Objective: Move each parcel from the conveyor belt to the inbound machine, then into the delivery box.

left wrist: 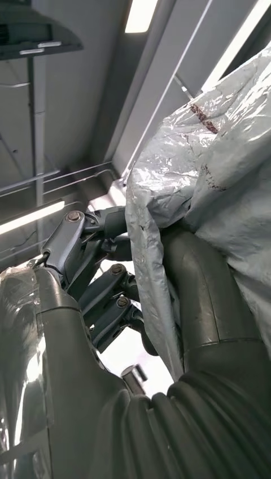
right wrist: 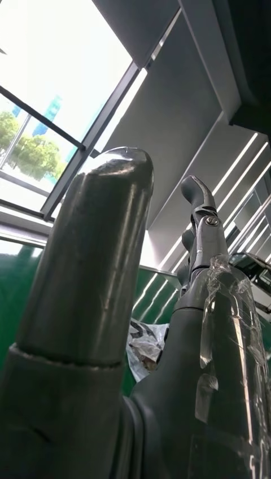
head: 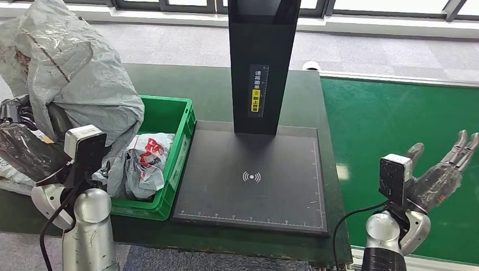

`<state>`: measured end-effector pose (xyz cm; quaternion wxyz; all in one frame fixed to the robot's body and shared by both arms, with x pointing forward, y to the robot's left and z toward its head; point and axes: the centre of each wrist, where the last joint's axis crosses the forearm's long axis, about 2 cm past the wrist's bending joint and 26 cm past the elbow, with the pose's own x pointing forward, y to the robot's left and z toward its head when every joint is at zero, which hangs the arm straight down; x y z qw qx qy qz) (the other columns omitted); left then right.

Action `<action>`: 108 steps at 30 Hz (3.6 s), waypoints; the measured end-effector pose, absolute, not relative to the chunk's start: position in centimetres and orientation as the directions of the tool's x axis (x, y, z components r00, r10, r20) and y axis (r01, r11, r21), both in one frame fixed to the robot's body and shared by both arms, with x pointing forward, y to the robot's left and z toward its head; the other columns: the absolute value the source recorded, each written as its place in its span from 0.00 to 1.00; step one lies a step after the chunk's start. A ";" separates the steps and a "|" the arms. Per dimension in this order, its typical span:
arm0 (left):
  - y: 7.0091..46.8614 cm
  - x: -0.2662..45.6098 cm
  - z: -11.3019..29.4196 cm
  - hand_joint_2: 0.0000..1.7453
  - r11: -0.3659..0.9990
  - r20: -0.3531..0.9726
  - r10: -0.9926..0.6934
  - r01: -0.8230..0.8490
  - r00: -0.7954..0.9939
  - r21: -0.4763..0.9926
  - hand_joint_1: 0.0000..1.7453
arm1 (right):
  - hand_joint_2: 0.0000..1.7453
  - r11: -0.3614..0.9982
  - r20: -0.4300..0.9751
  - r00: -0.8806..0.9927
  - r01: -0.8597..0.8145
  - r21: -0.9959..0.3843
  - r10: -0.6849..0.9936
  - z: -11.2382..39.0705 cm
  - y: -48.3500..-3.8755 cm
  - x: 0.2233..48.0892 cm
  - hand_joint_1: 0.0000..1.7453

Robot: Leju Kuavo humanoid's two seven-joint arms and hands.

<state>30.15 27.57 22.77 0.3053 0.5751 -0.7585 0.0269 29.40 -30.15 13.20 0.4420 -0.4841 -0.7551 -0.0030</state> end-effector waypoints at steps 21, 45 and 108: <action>24.9 34.1 13.9 1.00 0.391 0.550 -0.832 -0.628 0.071 0.673 1.00 | 0.00 0.545 0.680 -0.154 0.732 -0.408 0.716 13.1 -30.0 29.5 0.00; 25.7 34.4 11.5 0.00 0.386 0.566 -0.796 -0.540 0.214 0.748 0.00 | 0.00 0.576 0.696 -0.162 0.705 -0.414 0.699 13.1 -29.7 30.2 0.00; 25.0 25.9 16.3 1.00 0.843 0.717 0.139 -0.298 -0.684 -0.448 0.00 | 1.00 0.009 0.207 0.596 0.317 -0.948 0.776 6.7 -40.5 32.0 0.00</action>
